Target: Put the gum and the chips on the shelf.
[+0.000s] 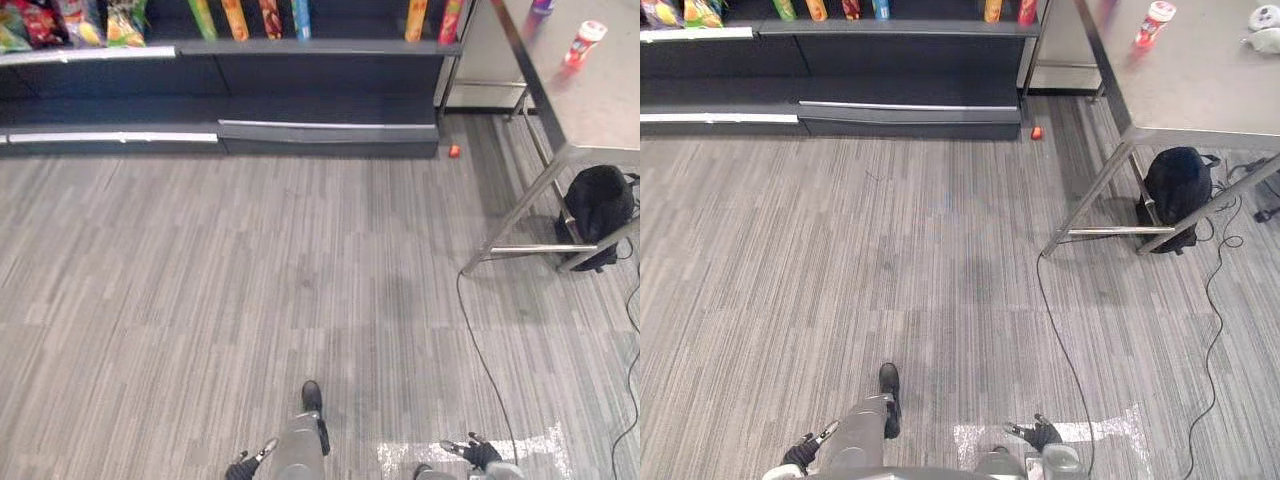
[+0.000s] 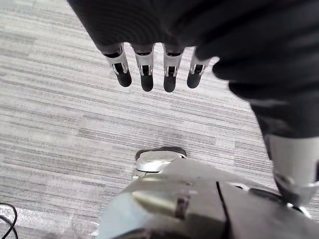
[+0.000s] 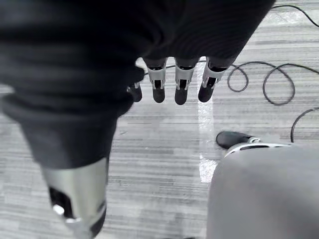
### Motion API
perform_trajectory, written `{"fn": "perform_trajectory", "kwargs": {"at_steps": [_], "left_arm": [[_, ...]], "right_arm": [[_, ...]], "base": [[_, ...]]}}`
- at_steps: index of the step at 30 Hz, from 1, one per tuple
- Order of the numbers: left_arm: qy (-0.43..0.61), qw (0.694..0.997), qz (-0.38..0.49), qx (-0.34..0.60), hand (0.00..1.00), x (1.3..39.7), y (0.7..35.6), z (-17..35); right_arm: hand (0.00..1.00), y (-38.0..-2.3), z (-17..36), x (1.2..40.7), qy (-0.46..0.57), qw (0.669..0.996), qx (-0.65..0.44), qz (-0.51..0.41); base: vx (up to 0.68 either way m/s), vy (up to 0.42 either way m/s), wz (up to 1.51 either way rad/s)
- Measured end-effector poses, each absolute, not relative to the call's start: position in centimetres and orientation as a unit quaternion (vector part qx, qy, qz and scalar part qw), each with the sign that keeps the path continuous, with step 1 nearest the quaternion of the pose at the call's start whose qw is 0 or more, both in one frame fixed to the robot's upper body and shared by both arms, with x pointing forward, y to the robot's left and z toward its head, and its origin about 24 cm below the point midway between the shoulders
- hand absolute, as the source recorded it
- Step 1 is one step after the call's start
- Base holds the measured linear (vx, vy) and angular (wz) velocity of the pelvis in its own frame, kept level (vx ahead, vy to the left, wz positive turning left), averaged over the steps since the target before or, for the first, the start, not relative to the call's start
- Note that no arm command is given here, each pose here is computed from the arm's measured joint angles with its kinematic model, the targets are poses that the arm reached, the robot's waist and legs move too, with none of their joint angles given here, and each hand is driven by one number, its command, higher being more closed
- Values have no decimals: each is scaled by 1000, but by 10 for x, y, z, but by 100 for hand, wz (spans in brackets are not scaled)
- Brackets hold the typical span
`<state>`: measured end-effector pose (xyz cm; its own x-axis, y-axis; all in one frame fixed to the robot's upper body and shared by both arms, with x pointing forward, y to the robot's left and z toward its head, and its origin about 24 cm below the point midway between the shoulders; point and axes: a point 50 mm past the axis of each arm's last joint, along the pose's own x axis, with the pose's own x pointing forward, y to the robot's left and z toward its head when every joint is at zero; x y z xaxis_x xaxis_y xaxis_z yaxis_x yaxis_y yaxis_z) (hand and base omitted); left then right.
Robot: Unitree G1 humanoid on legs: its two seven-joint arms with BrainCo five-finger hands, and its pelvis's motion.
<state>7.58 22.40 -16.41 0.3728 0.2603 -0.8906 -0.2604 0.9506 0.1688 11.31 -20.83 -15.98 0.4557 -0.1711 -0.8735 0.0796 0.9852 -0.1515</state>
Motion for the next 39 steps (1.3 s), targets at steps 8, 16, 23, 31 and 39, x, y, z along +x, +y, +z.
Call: {"fn": "perform_trajectory", "kwargs": {"at_steps": [8,16,23,31,39], "left_arm": [[539,832,121,45,0,80,229,-162],[526,840,130,18,0,85,216,-163],[526,835,158,-31,0,85,206,-166],[492,851,174,-63,0,98,201,-161],[441,860,223,-125,0,115,200,-154]], "right_arm": [[0,-209,-155,122,487,866,-7,-109],[0,-219,-145,139,439,885,20,-155],[0,-227,-148,125,448,875,31,-180],[0,-232,-154,95,481,859,8,-178],[0,-220,-156,97,482,862,7,-155]], "base": [[381,206,16],[331,-93,12],[520,-311,4],[441,-173,26],[386,108,-54]]}}
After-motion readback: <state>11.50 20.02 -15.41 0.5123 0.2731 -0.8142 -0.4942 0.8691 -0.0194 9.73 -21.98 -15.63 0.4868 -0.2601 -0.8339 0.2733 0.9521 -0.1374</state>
